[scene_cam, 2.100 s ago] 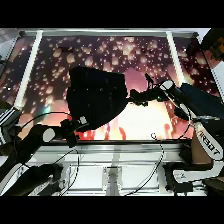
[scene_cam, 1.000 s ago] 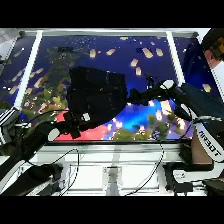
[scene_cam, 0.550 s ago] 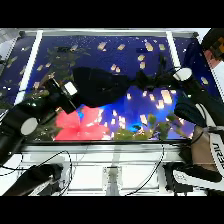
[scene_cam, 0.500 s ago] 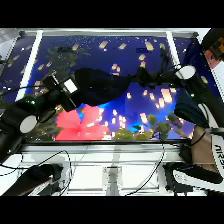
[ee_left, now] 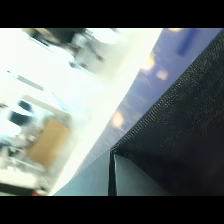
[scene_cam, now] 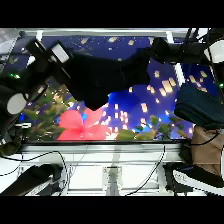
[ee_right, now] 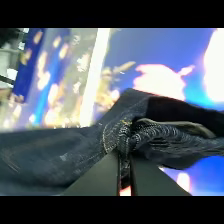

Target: Fold the clothes and pants, and hang the long-sleeved shirts on hangers.

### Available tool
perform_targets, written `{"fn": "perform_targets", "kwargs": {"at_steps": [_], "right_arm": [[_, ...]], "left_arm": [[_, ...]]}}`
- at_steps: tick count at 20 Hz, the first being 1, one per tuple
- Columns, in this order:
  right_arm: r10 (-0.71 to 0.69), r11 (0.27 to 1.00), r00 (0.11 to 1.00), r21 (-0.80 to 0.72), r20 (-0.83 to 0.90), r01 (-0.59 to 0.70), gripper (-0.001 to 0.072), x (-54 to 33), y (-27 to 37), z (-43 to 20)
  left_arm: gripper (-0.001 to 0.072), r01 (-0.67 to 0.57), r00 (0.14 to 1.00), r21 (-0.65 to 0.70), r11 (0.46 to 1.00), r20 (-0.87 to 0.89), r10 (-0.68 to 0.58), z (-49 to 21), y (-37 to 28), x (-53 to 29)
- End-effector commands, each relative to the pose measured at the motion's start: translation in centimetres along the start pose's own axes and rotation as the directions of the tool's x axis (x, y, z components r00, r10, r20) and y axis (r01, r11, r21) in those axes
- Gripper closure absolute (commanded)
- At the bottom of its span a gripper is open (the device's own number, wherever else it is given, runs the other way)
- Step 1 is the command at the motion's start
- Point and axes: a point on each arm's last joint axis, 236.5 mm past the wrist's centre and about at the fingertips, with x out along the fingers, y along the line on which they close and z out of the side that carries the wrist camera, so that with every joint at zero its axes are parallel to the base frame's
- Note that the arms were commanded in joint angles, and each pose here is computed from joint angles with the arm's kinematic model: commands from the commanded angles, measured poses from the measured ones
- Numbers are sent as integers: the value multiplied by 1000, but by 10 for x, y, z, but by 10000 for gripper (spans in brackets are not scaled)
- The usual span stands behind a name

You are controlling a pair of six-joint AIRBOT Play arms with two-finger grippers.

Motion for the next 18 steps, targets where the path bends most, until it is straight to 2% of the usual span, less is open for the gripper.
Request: {"fn": "perform_targets", "kwargs": {"at_steps": [1, 5, 12, 18], "right_arm": [[-40, 999, 996, -11, -76, 40, 685, -10, -4, -14], [-33, 999, 996, -14, -78, 32, 685, -14, 0, -14], [46, 999, 996, 21, -83, -44, 685, -15, 19, -14], [74, 994, 986, 72, 151, -86, 686, -3, 20, 44]], "left_arm": [[706, -107, 991, -15, 994, 83, 108, 32, 43, 1], [706, -196, 965, -27, 980, 175, 197, 59, 70, 8], [707, -258, 927, -59, 964, 264, 265, 82, 84, 16], [707, -243, 927, -189, 951, 242, 285, 68, 90, 49]]}}
